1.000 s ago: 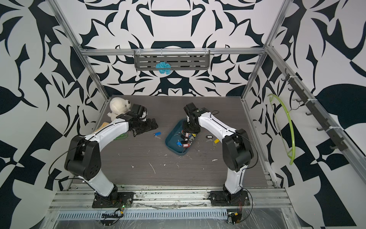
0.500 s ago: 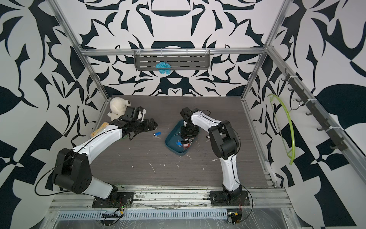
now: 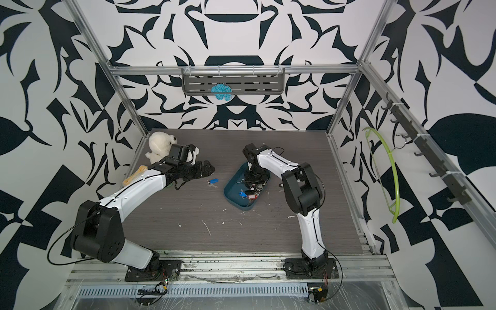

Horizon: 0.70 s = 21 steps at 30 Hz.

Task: Take the keys out of the storage box
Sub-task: Pick up the key from the storage box.

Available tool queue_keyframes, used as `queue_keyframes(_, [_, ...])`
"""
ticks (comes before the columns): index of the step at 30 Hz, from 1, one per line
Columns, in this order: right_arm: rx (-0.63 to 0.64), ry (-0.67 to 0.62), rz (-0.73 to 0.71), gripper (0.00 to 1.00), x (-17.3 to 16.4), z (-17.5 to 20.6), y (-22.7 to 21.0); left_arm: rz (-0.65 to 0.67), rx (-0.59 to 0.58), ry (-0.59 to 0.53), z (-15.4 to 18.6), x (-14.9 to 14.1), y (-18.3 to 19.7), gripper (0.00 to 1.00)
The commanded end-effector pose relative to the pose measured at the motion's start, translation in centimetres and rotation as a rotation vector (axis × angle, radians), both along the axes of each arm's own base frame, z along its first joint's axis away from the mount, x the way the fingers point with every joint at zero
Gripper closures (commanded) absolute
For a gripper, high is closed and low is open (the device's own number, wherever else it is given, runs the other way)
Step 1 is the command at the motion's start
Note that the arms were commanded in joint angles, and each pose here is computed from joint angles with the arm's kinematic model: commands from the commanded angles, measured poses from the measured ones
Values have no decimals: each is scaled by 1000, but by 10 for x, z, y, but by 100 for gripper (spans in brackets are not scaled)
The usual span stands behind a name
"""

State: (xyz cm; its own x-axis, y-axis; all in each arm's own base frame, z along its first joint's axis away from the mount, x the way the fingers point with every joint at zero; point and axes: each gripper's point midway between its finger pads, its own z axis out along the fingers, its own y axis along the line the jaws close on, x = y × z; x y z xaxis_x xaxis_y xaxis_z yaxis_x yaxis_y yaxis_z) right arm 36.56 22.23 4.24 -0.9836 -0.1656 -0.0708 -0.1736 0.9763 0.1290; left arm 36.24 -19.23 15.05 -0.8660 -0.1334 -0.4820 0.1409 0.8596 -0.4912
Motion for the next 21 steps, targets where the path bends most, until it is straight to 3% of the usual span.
queue_keyframes(1, [-26,-14,16,67,3,7,0,-21,-23,-5,0,-4,-3,7])
queue_keyframes(11, [-26,-12,18,72,6,0,4,-38,-30,18,-6,-8,-5,7])
queue_keyframes(21, [-11,-52,9,99,9,10,6,-56,-35,29,-10,-10,-8,8])
